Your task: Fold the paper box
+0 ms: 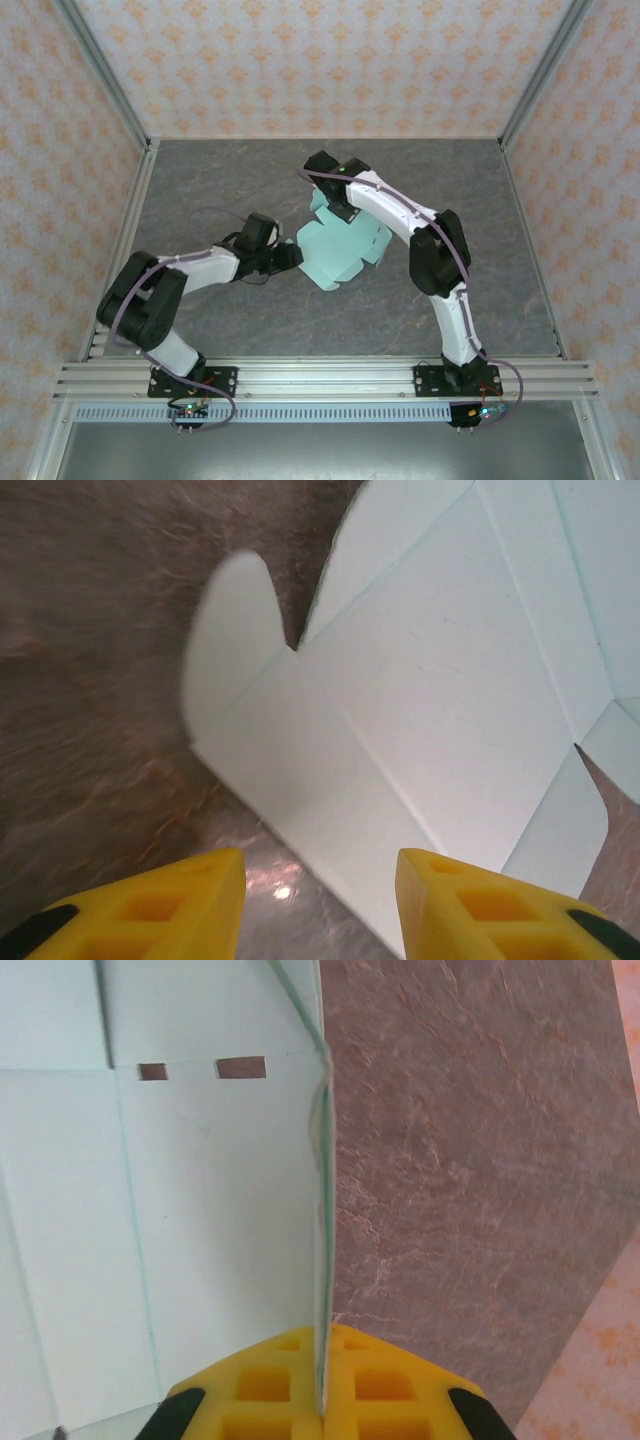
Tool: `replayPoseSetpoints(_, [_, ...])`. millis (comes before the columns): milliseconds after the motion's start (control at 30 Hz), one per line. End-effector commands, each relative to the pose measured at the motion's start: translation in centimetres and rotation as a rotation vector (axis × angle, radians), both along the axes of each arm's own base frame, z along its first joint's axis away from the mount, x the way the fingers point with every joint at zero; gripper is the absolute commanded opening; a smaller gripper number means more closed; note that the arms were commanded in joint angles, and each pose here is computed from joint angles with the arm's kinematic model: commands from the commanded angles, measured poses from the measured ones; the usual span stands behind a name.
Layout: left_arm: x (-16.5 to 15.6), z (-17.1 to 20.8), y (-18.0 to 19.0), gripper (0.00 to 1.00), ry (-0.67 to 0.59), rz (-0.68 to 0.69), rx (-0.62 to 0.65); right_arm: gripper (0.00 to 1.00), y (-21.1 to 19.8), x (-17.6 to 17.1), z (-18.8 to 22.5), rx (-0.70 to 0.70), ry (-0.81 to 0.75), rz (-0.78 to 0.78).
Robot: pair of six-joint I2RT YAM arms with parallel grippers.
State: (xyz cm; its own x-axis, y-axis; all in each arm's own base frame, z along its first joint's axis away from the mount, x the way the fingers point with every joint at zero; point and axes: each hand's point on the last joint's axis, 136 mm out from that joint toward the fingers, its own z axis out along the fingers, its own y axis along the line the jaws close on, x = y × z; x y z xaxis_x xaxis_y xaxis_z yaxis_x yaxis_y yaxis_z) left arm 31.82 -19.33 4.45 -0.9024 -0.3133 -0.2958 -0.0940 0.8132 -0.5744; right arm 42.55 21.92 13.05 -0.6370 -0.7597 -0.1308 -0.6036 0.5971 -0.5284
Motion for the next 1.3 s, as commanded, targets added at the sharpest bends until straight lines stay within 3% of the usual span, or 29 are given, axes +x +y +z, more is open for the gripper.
replayPoseSetpoints(0, [-0.1,1.8,3.4,0.46,-0.107,0.029,0.132,0.0,0.3,-0.2,3.6,0.1,-0.009,0.112])
replayPoseSetpoints(200, [1.3,7.3,5.5,0.56,-0.328,-0.002,0.168,0.0,0.8,-2.9,5.9,0.288,0.087,0.222])
replayPoseSetpoints(400, [3.3,12.2,2.8,0.58,-0.623,-0.191,0.165,0.0,0.2,-5.8,8.1,0.438,0.221,0.259])
replayPoseSetpoints(567, [4.5,13.2,1.1,0.59,-0.758,-0.357,0.235,0.0,-0.5,-6.5,8.0,0.483,0.277,0.259])
replayPoseSetpoints(800, [5.9,11.8,-1.8,0.6,-0.781,-0.52,0.182,0.0,-0.7,-6.7,8.1,0.537,0.32,0.26])
replayPoseSetpoints(1267, [6.6,8.9,-4.7,0.59,-0.735,-0.604,0.083,0.0,-0.7,-6.6,8.3,0.582,0.388,0.233])
